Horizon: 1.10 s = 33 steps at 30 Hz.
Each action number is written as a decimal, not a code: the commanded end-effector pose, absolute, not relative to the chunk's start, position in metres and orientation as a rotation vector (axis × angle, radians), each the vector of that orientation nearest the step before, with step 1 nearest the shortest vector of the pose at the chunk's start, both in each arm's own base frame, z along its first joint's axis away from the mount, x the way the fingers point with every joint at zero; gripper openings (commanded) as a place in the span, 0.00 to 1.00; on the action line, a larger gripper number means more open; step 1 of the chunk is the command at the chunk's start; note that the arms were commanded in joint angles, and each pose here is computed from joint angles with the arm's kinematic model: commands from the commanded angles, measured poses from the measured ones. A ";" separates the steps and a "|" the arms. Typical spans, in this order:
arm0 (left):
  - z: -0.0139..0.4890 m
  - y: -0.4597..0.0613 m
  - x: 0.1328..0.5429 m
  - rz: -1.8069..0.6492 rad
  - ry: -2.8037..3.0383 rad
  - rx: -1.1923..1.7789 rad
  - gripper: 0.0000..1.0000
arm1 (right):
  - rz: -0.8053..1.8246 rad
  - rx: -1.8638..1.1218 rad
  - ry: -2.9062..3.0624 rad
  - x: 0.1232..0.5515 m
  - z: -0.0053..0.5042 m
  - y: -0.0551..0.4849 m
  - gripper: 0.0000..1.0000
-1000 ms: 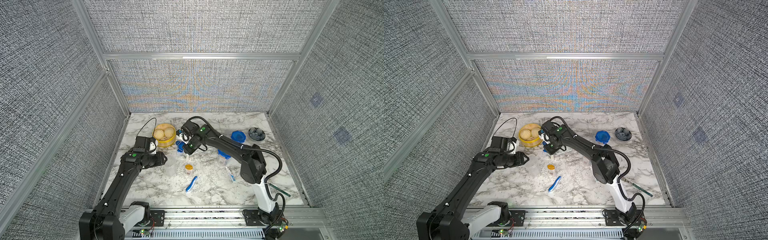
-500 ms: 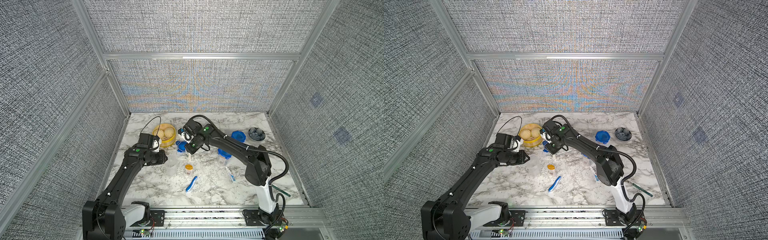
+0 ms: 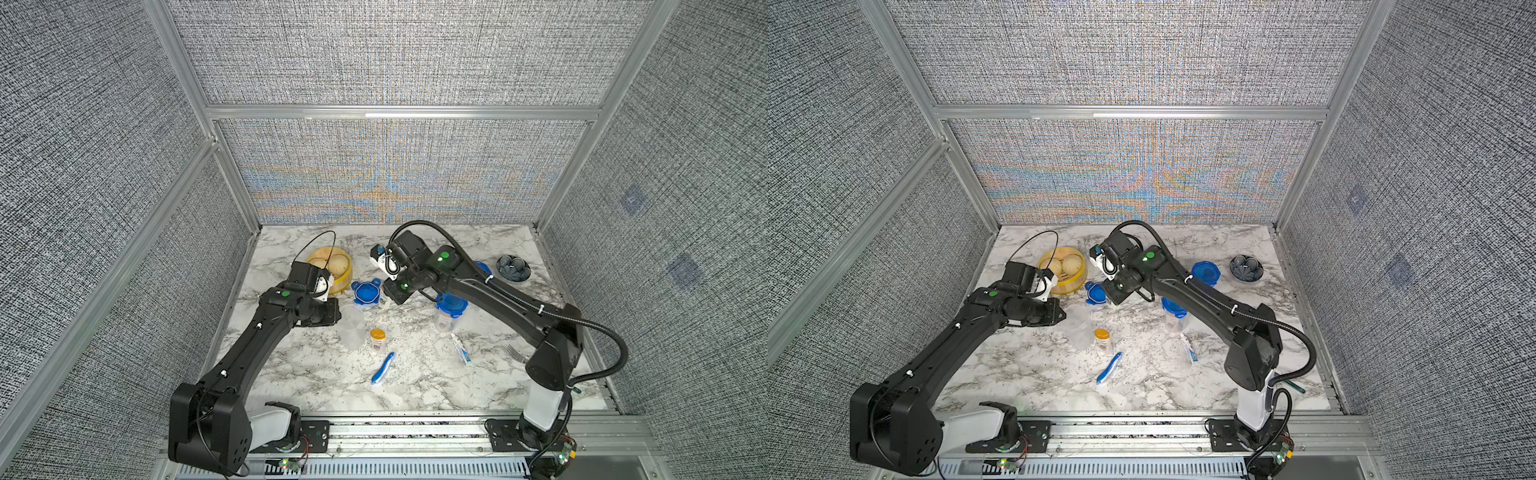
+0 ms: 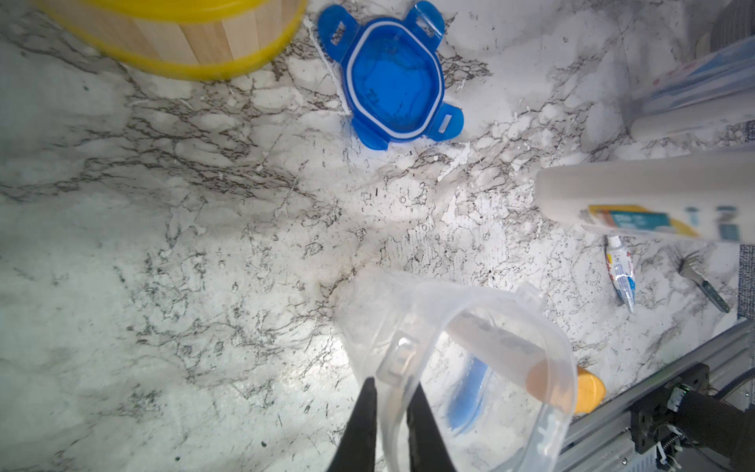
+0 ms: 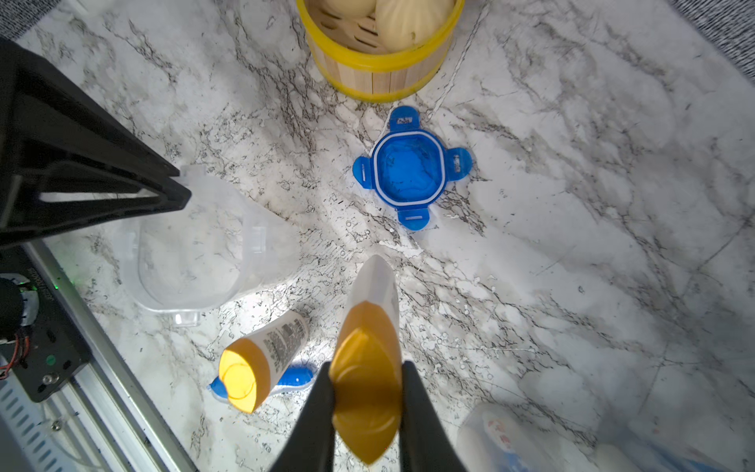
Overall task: Pack away toiletry kits
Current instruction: Place the toiletry item into the container.
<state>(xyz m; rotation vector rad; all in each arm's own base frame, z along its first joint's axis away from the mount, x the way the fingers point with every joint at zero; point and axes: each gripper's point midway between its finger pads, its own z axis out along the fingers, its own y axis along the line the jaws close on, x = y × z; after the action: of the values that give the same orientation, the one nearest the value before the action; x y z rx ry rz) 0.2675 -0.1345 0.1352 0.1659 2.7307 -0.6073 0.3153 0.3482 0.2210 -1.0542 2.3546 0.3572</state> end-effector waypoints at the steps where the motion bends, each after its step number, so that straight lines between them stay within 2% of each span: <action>1: 0.139 -0.143 0.277 -0.611 2.697 0.198 0.15 | 0.404 -1.025 2.298 0.314 0.242 0.346 0.13; 5: 0.138 -0.143 0.278 -0.594 2.706 0.213 0.18 | 0.491 -1.039 2.245 0.301 0.261 0.347 0.13; 7: 0.143 -0.139 0.277 -0.556 2.701 0.216 0.27 | 0.555 -1.047 2.210 0.294 0.273 0.350 0.13; 11: 0.158 -0.130 0.276 -0.496 2.667 0.222 0.59 | 0.724 -1.068 2.111 0.277 0.302 0.364 0.13; 13: 0.165 -0.125 0.274 -0.468 2.656 0.194 0.64 | 0.781 -1.080 2.079 0.269 0.312 0.372 0.13; 18: 0.175 -0.096 0.273 -0.295 2.620 0.049 0.65 | 0.803 -1.173 2.112 0.256 0.301 0.402 0.12; 26: 0.184 -0.096 0.268 -0.348 2.538 0.045 0.63 | 0.551 -1.241 2.277 0.259 0.248 0.419 0.12; 33: 0.173 -0.104 0.263 -0.418 2.575 0.062 0.63 | 0.468 -1.278 2.352 0.258 0.212 0.428 0.12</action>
<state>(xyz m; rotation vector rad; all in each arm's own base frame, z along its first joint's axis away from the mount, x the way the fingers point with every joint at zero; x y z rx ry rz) 0.2607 -0.0978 0.1725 0.0562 2.5846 -0.3678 0.2544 0.4327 0.2219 -1.2876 2.3135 0.5343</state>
